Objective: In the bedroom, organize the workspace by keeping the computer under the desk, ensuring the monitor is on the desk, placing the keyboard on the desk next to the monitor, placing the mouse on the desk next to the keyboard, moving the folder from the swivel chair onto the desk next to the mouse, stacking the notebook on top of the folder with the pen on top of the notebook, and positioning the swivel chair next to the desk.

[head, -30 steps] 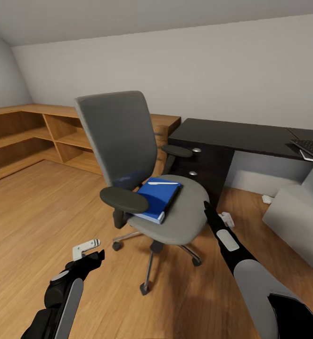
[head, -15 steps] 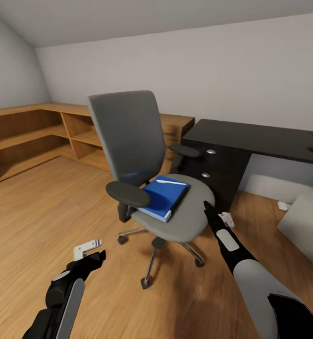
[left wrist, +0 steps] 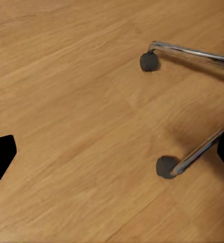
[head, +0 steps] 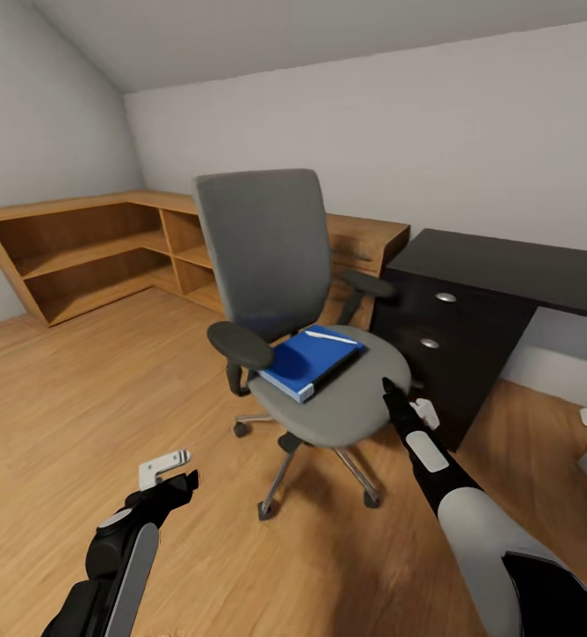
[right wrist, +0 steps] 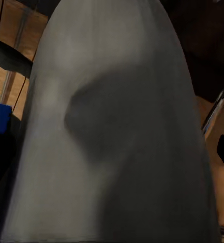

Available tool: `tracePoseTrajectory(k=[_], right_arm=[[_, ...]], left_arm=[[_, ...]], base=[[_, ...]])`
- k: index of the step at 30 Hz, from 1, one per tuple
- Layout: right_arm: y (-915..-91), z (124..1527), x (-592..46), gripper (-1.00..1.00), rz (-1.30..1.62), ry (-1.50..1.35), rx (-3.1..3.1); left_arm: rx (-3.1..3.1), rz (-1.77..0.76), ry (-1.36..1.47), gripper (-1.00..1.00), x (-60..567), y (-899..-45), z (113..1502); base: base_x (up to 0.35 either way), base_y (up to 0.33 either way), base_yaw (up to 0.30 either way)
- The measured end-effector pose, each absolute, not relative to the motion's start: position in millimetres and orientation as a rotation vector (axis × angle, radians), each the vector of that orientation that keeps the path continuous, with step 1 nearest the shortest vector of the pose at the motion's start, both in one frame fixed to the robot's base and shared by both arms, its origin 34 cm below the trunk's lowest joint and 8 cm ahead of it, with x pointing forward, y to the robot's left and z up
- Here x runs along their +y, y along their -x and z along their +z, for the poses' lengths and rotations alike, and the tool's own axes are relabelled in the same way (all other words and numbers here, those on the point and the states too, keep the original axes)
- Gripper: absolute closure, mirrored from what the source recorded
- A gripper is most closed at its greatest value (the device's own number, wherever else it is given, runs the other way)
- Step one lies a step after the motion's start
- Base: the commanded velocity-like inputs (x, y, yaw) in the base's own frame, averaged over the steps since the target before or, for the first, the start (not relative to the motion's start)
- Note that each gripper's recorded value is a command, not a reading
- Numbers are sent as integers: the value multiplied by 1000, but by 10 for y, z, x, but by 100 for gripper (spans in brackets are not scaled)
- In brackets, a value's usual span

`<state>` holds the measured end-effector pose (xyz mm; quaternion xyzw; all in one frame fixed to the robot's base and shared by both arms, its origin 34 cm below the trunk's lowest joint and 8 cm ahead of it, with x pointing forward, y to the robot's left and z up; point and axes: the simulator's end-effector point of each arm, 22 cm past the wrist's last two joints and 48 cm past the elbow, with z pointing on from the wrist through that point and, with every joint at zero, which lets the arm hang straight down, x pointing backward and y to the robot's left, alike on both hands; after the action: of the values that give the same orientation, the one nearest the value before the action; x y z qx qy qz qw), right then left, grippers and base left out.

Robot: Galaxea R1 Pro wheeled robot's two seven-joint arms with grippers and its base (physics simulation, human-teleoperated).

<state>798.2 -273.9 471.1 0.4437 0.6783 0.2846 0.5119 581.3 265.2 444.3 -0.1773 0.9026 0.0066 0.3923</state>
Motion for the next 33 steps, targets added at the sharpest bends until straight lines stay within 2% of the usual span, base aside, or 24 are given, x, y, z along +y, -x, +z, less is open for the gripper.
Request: tracePoseTrajectory(k=[13,21,27,33], right_arm=[[-7983,4707,-2696,-100,683,-1050,1645],[-7985,4715,-2688,-100,684,-1048,1645],[-7987,4719,-2660,-100,684,-1035,1652],[-7995,4729,-2632,-100,689,-1026,1653]], left_arm=[[2294,20,450,-100,2654,-5808,4431],[2298,20,448,-100,2646,-5804,4421],[2298,19,446,-100,2640,-5805,4423],[2300,19,446,-100,2639,-5803,4413]], base=[[1,0,261],[276,0,246],[277,0,36],[61,0,12]])
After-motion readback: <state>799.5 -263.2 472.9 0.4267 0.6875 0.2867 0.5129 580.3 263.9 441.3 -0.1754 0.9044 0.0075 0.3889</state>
